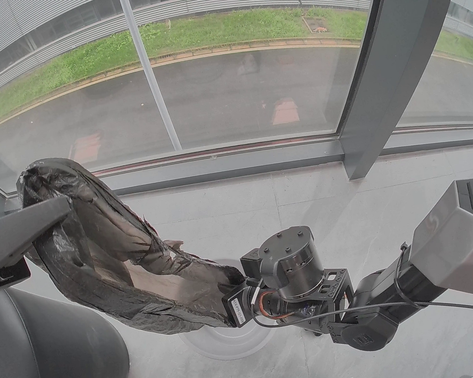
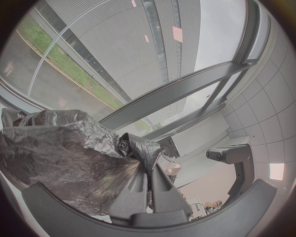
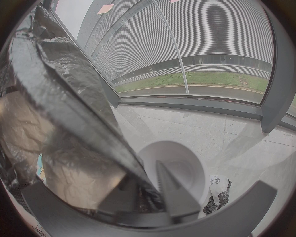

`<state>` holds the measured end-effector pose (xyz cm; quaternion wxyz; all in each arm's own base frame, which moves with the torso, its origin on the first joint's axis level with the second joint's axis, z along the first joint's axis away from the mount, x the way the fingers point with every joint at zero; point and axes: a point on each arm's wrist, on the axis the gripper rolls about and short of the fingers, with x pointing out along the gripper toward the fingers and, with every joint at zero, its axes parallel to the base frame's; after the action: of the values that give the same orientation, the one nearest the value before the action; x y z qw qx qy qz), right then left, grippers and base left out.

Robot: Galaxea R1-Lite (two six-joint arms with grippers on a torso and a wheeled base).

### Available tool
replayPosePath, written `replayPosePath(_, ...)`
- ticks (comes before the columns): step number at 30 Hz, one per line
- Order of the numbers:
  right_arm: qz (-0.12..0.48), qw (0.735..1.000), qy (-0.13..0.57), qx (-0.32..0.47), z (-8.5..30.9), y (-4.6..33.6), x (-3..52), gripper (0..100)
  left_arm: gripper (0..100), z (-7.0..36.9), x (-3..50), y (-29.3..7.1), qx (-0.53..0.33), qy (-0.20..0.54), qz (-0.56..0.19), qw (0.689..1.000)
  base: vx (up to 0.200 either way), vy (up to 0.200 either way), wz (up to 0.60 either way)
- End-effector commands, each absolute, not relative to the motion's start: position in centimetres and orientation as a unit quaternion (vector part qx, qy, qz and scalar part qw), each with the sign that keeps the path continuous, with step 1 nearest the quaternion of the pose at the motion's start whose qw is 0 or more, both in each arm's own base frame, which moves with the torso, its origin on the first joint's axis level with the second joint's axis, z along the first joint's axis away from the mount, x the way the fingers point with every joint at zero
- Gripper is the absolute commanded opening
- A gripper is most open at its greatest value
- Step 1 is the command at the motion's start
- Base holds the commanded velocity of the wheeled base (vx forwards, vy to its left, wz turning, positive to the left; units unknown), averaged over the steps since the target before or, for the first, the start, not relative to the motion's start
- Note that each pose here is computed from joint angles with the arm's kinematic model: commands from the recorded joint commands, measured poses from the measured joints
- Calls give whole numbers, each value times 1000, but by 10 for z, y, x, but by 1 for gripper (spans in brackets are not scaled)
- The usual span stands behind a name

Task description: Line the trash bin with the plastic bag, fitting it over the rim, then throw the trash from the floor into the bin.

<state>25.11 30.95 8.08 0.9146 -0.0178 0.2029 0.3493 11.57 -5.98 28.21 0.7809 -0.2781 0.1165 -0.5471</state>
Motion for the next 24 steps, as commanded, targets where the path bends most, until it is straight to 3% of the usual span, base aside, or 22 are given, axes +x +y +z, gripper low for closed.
replayPosePath(1, 352, 913, 203, -16, 87, 303, 244, 0, 0, 278, 115, -59, -280, 122, -544, 781, 0, 0, 0)
replayPosePath(12, 370, 909, 191, -9, 113, 282, 225, 0, 0, 262, 120, -59, -288, 146, -527, 786, 0, 0, 0)
replayPosePath(16, 429, 878, 211, -2, 128, 264, 208, 0, 0, 246, 127, -55, -299, 171, -500, 795, 0, 0, 0)
replayPosePath(24, 485, 831, 272, 13, 134, 253, 195, 0, 0, 221, 139, -55, -317, 220, -470, 794, 0, 0, 0)
